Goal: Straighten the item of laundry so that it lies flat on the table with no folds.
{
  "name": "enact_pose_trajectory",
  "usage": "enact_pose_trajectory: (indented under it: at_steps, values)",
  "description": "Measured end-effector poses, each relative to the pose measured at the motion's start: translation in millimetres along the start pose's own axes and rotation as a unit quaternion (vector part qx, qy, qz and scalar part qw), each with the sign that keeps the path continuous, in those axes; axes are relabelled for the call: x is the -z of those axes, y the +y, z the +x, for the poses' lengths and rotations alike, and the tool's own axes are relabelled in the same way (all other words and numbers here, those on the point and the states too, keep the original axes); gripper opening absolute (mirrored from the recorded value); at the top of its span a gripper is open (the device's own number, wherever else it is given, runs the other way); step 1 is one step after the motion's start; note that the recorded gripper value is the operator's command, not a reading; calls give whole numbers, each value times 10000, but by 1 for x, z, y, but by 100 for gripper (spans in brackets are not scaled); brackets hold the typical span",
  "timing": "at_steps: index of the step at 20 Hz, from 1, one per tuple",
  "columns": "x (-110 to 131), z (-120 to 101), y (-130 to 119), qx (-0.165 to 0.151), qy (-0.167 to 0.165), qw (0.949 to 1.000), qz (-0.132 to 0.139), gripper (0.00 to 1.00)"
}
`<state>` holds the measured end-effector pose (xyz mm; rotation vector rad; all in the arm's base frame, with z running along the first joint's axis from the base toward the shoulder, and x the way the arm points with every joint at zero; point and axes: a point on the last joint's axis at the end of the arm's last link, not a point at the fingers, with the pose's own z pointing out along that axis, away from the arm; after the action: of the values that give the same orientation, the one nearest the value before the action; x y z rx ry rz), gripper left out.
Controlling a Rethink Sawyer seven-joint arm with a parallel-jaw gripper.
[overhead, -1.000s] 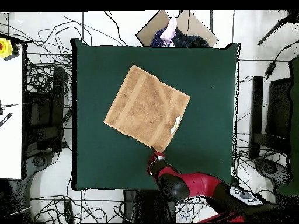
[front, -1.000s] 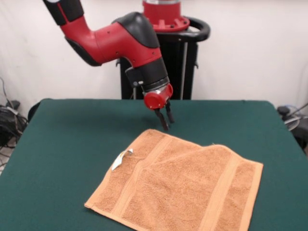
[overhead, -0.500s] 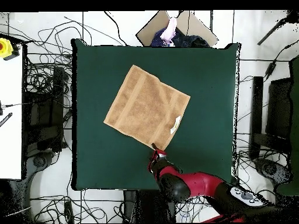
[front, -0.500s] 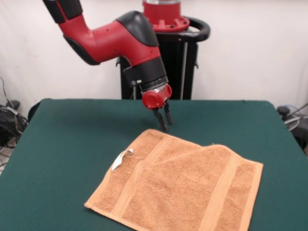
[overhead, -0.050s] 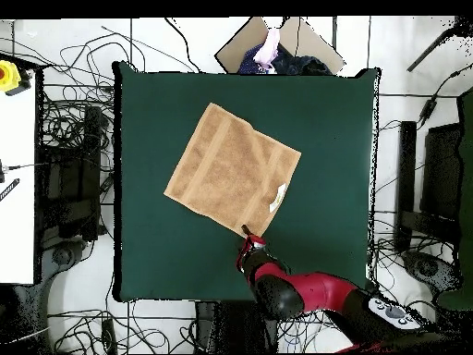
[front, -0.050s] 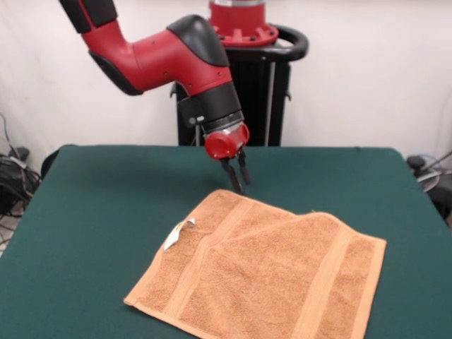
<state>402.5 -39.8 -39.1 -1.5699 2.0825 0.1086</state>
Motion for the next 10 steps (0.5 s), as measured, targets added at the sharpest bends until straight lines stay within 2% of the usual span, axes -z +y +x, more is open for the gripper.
enact_pose_trajectory:
  at_steps: [10]
  values:
    - [-9,1,2,-68,-48,10000,-20,100]
